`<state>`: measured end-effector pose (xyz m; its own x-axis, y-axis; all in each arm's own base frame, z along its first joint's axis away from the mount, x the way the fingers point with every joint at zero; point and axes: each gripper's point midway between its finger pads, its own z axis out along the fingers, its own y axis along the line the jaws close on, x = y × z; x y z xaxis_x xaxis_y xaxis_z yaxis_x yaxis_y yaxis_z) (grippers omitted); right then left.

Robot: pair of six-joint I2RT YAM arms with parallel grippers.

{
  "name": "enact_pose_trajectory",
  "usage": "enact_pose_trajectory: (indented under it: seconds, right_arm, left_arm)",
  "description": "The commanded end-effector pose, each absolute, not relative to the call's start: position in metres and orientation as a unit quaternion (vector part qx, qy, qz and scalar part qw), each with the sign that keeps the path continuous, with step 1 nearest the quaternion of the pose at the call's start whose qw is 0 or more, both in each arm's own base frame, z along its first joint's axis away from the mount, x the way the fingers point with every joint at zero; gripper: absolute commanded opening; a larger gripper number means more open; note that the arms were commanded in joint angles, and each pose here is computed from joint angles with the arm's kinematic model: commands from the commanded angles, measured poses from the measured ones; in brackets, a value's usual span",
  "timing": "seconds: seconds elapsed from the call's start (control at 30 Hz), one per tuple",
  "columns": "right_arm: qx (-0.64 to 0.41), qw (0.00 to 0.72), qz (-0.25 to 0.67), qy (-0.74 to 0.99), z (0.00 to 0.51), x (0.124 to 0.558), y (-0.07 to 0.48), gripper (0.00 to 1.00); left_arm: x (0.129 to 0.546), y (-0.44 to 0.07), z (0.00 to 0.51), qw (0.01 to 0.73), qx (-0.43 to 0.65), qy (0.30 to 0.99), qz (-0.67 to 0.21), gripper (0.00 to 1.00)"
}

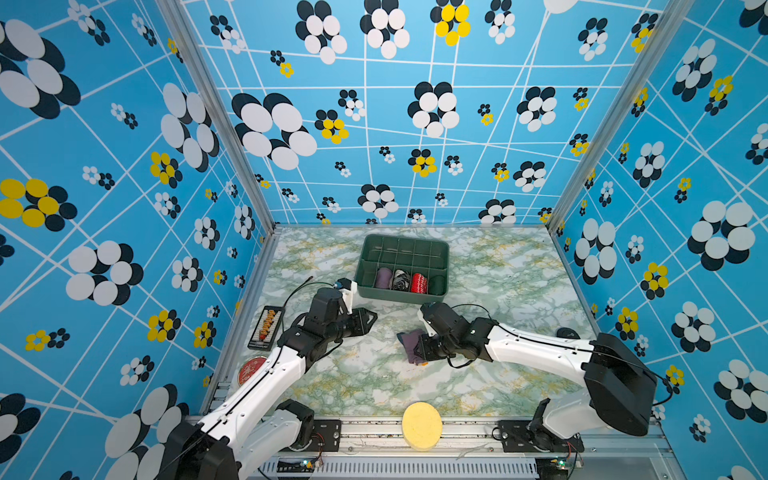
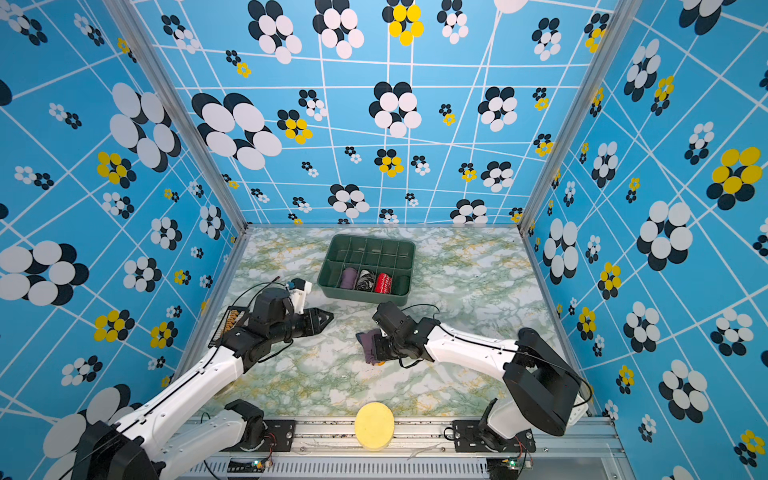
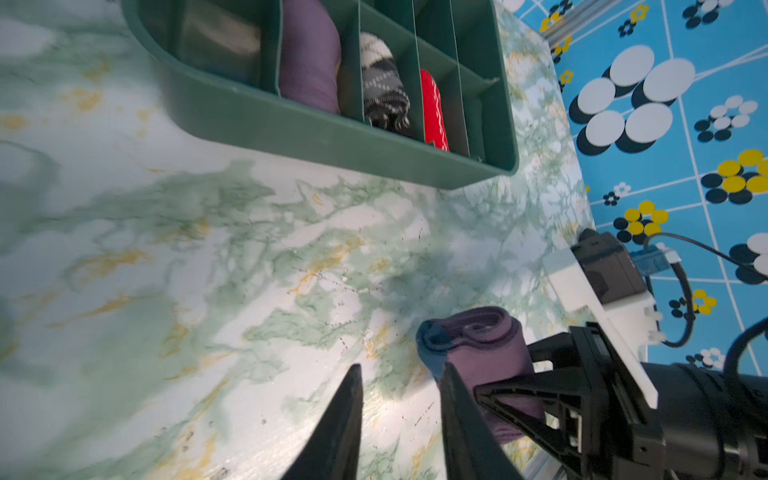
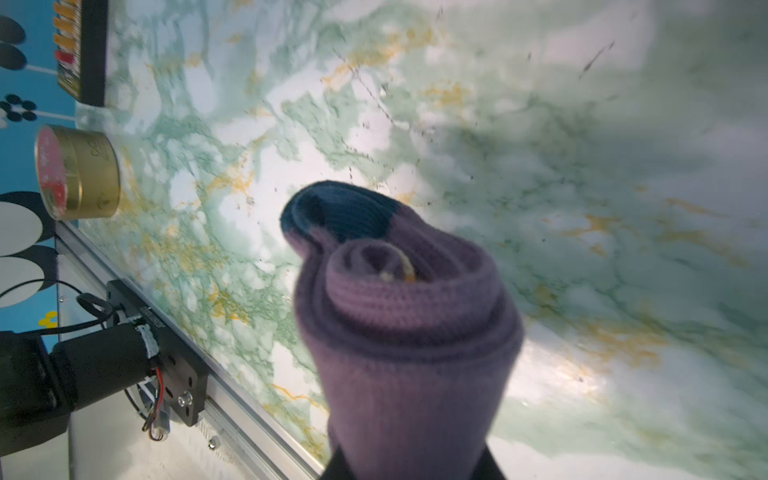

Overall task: Roll the socks
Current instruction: 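Carry the rolled sock with the right gripper to the green organizer tray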

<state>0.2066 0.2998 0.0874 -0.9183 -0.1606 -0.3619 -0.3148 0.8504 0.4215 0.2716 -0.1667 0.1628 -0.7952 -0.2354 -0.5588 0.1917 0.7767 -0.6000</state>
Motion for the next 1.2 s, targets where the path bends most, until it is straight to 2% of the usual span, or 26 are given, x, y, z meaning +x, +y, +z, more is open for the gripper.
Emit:
enact_pose_trajectory:
  seconds: [0.0,0.23,0.3,0.37,0.5,0.87,1.17]
  right_arm:
    - [-0.12,0.212,0.212,0.946,0.125,0.228,0.276,0.0]
    - [-0.098,0.299,0.203,0.927,0.202,0.27,0.242,0.0]
    - [-0.093,0.308,0.207,0.924,0.215,0.282,0.24,0.0]
    - [-0.092,0.315,0.214,0.92,0.228,0.295,0.243,0.0]
    - [-0.104,0.317,0.238,0.912,0.249,0.317,0.267,0.0]
    - [-0.111,0.307,0.29,0.899,0.264,0.386,0.335,0.0]
    - [-0.107,0.296,0.301,0.9,0.257,0.4,0.347,0.0]
  left_arm:
    - [0.281,-0.143,0.167,0.324,-0.03,0.897,-0.298,0.32]
    - [0.323,-0.109,0.19,0.371,-0.071,0.885,-0.272,0.31]
    - [0.335,-0.106,0.192,0.374,-0.071,0.887,-0.261,0.27]
    - [0.348,-0.103,0.193,0.374,-0.072,0.89,-0.252,0.21]
    - [0.375,-0.096,0.191,0.381,-0.078,0.893,-0.227,0.2]
    - [0.452,-0.106,0.158,0.353,-0.072,0.904,-0.228,0.22]
    - [0.484,-0.101,0.126,0.345,-0.069,0.916,-0.191,0.21]
